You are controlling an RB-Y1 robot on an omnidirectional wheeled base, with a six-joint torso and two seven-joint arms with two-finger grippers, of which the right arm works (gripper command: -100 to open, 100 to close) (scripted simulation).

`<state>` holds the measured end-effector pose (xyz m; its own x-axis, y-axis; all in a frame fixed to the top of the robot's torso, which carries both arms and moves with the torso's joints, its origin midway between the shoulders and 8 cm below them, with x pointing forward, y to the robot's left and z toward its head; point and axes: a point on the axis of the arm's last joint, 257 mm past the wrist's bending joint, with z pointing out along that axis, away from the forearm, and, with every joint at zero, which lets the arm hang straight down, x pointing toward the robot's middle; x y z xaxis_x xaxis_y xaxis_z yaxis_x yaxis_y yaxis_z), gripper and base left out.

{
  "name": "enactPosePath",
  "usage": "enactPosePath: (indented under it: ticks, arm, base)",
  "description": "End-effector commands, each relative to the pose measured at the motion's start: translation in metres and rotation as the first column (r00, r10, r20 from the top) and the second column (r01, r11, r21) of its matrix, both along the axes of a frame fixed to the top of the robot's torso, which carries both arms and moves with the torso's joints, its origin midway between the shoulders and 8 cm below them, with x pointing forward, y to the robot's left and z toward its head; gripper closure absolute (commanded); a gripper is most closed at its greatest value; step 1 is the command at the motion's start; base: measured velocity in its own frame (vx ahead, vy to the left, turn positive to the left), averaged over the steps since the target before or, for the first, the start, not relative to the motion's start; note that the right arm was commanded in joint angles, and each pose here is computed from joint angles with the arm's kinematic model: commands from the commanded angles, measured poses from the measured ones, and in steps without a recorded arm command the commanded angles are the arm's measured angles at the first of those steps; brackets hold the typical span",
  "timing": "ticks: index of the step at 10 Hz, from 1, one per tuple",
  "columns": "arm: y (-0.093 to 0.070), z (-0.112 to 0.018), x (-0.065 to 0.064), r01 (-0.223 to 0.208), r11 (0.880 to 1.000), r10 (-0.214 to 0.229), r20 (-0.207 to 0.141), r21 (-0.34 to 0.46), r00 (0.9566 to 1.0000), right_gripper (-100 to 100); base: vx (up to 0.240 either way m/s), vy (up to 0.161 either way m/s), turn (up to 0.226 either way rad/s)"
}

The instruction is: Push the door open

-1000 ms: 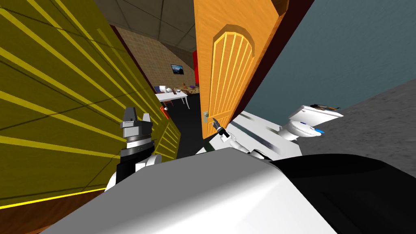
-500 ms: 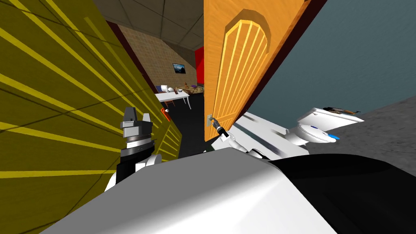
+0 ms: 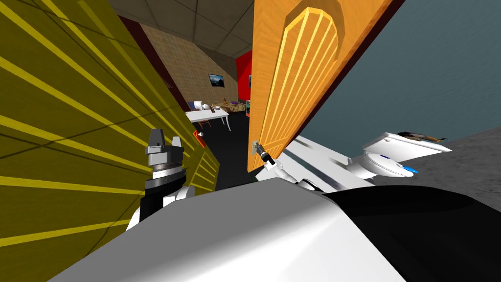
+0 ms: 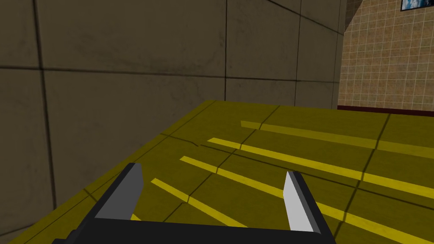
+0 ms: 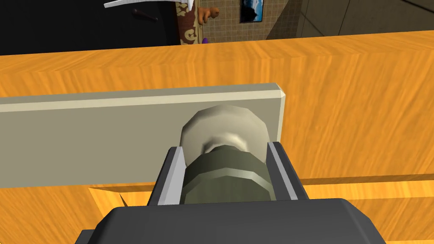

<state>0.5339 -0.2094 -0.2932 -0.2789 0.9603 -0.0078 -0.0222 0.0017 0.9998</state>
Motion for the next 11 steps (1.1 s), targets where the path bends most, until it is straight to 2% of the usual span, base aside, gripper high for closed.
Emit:
enactPosePath:
  ticks: [1, 5, 11]
  arm:
    - [0.0, -0.003, -0.001, 0.0, 1.0, 0.0, -0.006, -0.001, 1.0, 100]
    - [0.003, -0.005, 0.0, 0.01, 1.0, -0.01, -0.007, -0.003, 0.9999, 100]
    - [0.018, -0.004, 0.01, 0.046, 0.999, -0.046, 0.005, -0.006, 0.9989, 100]
  base:
    - [-0.031, -0.011, 0.006]
    - [0.022, 0.0, -0.033]
    - [0.187, 0.025, -0.1]
